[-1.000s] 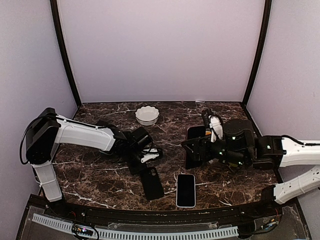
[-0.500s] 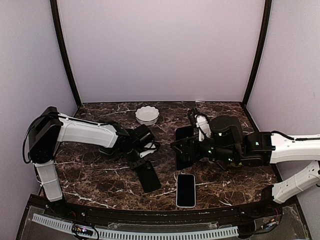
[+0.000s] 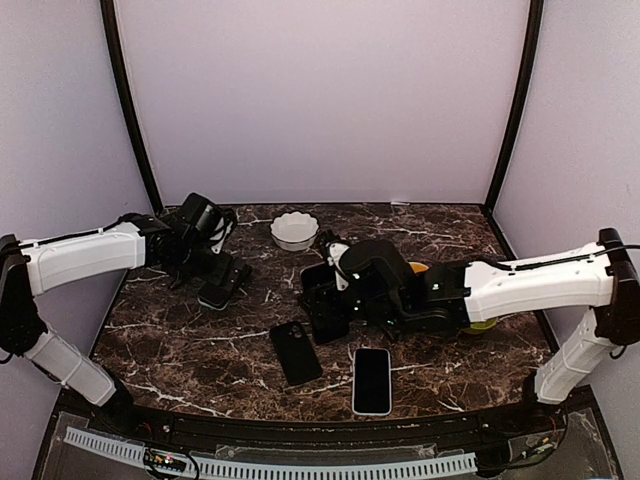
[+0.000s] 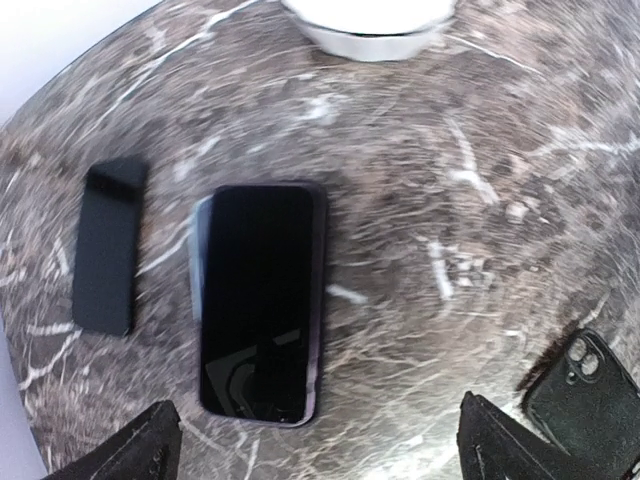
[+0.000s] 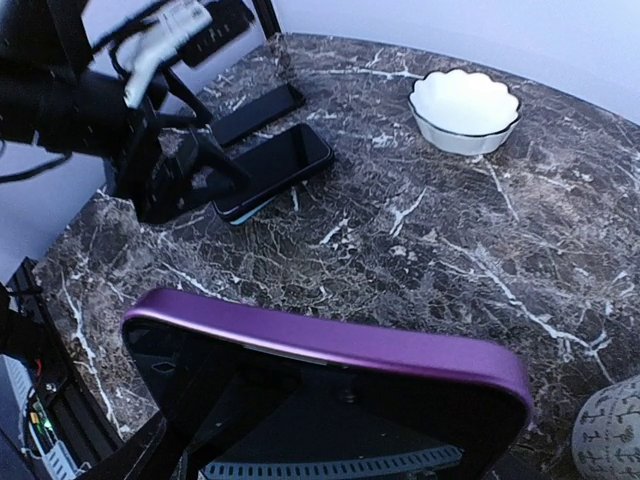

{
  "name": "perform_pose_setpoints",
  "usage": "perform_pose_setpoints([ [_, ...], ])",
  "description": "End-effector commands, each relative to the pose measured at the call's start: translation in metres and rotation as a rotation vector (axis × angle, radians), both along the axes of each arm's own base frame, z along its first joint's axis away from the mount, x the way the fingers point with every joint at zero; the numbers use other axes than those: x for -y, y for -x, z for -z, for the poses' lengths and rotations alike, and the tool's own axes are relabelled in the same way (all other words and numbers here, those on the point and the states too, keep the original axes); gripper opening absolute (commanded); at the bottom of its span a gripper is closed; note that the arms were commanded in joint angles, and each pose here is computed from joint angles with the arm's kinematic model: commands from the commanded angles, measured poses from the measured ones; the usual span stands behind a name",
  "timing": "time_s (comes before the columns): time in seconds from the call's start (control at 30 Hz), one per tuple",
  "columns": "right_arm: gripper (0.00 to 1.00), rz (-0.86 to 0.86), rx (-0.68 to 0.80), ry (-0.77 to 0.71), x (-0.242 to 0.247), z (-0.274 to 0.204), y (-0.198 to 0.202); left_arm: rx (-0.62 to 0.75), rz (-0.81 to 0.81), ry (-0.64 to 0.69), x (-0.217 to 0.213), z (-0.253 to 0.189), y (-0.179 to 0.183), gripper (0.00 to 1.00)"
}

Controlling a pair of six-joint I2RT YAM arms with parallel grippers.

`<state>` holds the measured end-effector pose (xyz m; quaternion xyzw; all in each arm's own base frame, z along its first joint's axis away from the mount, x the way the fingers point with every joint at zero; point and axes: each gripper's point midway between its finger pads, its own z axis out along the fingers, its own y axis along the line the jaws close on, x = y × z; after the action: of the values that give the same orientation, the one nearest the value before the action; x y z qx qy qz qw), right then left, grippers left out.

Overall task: Put the phone into the phone case
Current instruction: Install the phone into the phone case.

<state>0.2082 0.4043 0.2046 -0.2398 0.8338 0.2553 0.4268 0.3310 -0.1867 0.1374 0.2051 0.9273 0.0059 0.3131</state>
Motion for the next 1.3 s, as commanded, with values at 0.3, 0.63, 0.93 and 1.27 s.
perform_pose_setpoints([
  [0.3,0.0,-0.069,0.062,-0.026,-0.094,0.015,-0.006,0.343,-0.329,0.163,-0.079,-0.068,-0.008,0.99],
  [0.63,0.0,-0.066,0.003,0.009,-0.112,0.048,0.001,0.391,-0.33,0.223,-0.082,-0.083,-0.002,0.99],
  [0.93,0.0,-0.037,-0.062,0.1,-0.106,0.084,0.004,0.365,-0.292,0.262,-0.074,-0.08,-0.003,0.99],
  [1.27,0.0,-0.018,-0.081,0.143,-0.099,0.096,0.006,0.338,-0.273,0.268,-0.069,-0.075,-0.005,0.99],
])
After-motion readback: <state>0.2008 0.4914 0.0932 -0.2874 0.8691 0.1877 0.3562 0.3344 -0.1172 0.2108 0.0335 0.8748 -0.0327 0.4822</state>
